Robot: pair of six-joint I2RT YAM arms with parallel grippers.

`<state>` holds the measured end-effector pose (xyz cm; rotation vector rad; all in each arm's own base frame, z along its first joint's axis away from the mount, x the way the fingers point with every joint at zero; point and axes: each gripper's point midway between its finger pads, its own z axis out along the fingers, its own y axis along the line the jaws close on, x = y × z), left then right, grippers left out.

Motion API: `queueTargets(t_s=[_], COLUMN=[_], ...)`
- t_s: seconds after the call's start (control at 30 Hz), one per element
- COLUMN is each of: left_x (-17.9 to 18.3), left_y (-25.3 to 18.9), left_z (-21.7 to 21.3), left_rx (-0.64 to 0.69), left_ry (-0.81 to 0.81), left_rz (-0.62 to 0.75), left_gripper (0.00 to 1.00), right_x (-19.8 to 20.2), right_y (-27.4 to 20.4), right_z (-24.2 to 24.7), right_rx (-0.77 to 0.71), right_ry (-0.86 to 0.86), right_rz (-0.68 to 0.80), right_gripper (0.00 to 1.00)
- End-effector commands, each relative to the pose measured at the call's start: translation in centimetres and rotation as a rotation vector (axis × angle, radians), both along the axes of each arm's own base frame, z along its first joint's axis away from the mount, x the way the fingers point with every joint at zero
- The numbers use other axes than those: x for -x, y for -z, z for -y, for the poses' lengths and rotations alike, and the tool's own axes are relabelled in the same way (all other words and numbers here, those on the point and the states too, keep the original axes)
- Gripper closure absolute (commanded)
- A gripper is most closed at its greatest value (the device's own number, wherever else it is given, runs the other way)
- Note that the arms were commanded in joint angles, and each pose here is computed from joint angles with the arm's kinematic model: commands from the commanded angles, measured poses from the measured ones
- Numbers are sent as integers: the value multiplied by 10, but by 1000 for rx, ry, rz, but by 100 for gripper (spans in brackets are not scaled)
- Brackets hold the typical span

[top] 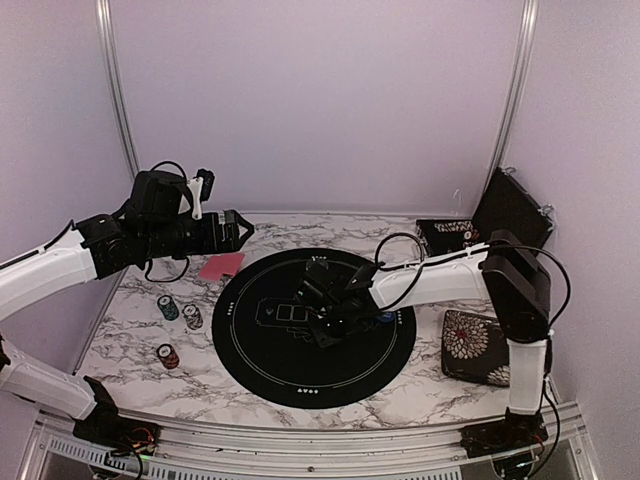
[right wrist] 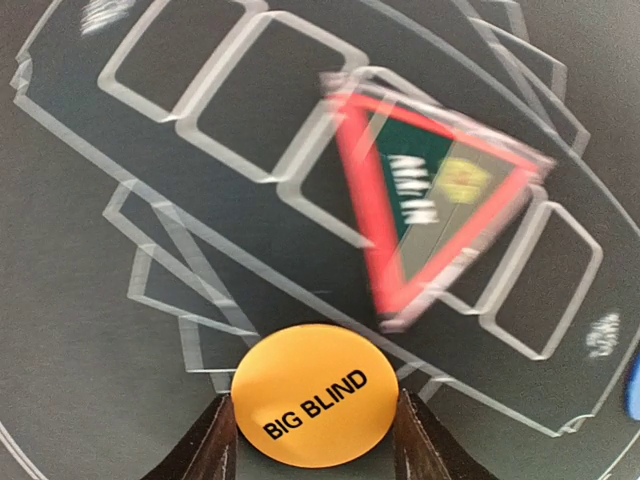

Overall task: Distribute texas hold em gaming equipment
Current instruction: Pick up the big blind button from the poker table mat, then place the big blind button in the big blind area.

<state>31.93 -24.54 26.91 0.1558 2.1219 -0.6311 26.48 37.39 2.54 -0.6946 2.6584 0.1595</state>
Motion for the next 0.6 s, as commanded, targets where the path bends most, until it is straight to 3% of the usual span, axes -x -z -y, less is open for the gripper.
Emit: queueTargets(t_s=[0.0,0.17,0.57], left_x=[1,2,12], left_y=[-7,-10,-25], left_z=[-6,-13,-67], left_rx=[16,11,11], left_ry=[-18,-37,-202], left_rz=[26,37,74], left_gripper=[1,1,1], right_x=[24,23,-37], right_y=[5,10,19], right_z=[-28,-65,-157], right_rx=[3,9,-19], right_ry=[-85,-163,-274], right_rz=[-45,-22,161], right_gripper=[51,51,51])
